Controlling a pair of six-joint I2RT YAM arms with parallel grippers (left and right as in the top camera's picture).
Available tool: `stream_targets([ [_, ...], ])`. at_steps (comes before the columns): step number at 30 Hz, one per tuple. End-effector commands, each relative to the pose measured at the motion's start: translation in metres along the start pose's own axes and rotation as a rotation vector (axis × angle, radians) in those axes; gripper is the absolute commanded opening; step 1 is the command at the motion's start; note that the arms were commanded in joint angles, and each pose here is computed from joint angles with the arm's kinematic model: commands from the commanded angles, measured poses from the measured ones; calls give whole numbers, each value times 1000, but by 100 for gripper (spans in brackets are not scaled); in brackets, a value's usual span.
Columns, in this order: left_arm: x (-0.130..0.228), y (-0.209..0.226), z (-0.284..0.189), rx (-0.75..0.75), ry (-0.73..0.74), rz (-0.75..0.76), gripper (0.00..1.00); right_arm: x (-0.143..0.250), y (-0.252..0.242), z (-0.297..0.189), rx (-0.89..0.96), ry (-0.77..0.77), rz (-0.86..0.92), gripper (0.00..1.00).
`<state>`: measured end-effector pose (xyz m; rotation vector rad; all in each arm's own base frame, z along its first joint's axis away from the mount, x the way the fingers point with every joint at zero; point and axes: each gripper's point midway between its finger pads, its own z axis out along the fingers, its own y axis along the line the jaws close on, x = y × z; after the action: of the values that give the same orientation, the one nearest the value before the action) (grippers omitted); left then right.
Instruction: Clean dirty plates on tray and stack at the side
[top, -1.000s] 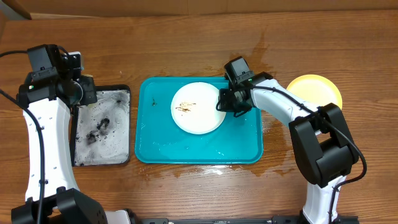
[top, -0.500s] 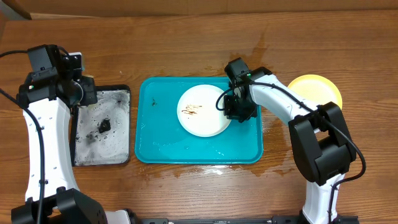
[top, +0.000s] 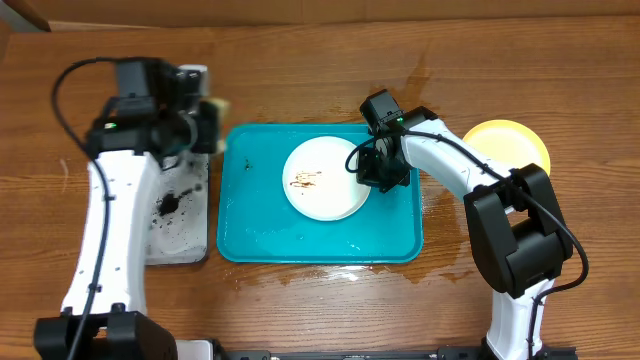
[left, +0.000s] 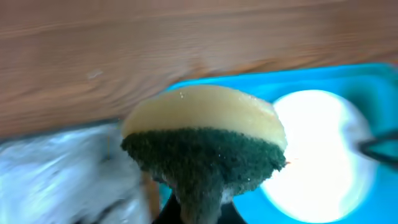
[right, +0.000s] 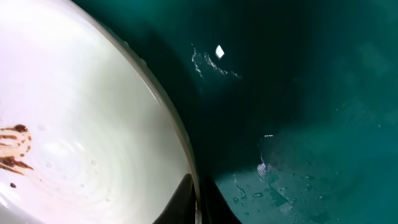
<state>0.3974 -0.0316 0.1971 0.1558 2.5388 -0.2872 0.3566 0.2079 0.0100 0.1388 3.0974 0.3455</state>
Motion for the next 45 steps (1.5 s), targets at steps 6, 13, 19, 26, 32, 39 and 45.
stream_targets([
  [6, 24, -151, 66, 288, 139, 84, 4, -6, -6, 5, 34, -20, 52, 4],
  [13, 66, -182, 122, 303, 297, 49, 4, -6, -6, 5, 34, -20, 52, 4],
  [19, 84, -181, 157, 303, 358, -4, 4, -6, -7, 5, 35, -18, 53, 7],
  [26, 92, -177, 166, 290, 391, -35, 4, -2, -11, 5, 48, 2, 61, 24],
  [32, 95, -172, 167, 261, 401, -35, 4, 5, -16, 6, 67, 26, 110, 4],
  [39, 96, -167, 171, 227, 397, -28, 4, 3, -15, 9, 57, 13, 112, 4],
  [45, 106, -167, 178, 212, 433, -63, 4, 1, -14, 9, 51, 3, 110, 4],
])
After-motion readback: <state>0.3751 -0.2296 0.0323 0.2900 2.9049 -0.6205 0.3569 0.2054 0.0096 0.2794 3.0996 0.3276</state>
